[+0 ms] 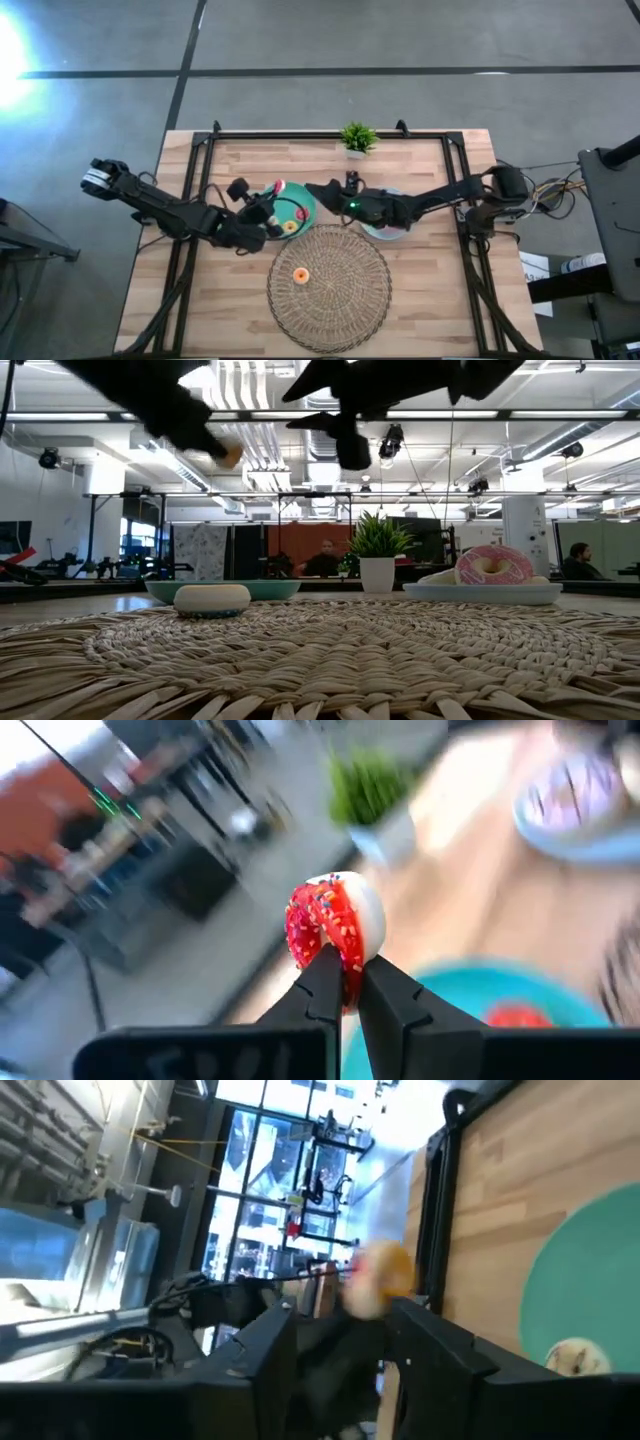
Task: Pick & Place donuts
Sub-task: Put the small red doughnut on the green plate
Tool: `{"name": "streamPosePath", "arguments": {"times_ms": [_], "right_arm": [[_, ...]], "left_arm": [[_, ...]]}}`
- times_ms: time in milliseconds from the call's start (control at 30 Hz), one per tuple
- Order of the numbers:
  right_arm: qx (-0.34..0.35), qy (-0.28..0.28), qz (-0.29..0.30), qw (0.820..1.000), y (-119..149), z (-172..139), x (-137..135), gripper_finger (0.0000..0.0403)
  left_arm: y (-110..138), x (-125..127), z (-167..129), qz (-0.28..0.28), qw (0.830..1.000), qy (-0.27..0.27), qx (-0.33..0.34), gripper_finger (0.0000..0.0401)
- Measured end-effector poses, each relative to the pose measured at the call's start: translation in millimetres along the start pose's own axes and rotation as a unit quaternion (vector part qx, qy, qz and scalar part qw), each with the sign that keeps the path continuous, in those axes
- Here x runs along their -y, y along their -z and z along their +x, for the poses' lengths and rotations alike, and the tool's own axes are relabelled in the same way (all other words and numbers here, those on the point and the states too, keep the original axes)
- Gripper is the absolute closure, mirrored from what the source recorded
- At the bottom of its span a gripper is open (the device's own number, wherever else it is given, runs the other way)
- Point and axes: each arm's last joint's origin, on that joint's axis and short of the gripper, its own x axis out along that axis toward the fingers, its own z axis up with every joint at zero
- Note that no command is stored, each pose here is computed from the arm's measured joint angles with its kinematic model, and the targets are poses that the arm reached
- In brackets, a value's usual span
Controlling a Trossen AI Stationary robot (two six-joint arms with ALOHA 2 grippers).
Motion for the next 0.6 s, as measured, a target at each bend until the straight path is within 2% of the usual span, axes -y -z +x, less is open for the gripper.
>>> {"name": "streamPosePath", "arguments": {"times_ms": [133,300,400,600], "right_arm": [[0.005,-0.009,-0.031,0.999,-14.2,-18.4,-7.5,0.0240],[0.015,-0.012,-0.053,0.998,-31.8,-38.0,-17.4,0.0239],[0.021,-0.014,-0.064,0.998,-39.0,-44.8,-22.2,0.0239],[0.021,-0.015,-0.073,0.997,-43.6,-51.8,-23.5,0.0239]], "left_arm": [[26.6,-3.0,6.6,-0.008,0.994,0.064,-0.091,0.0399],[58.2,3.3,23.1,0.013,0.972,0.161,-0.173,0.0399],[67.4,-0.6,35.8,0.012,0.966,0.163,-0.201,0.0399],[69.5,-17.9,61.5,0.013,0.968,0.118,-0.220,0.0399]]}}
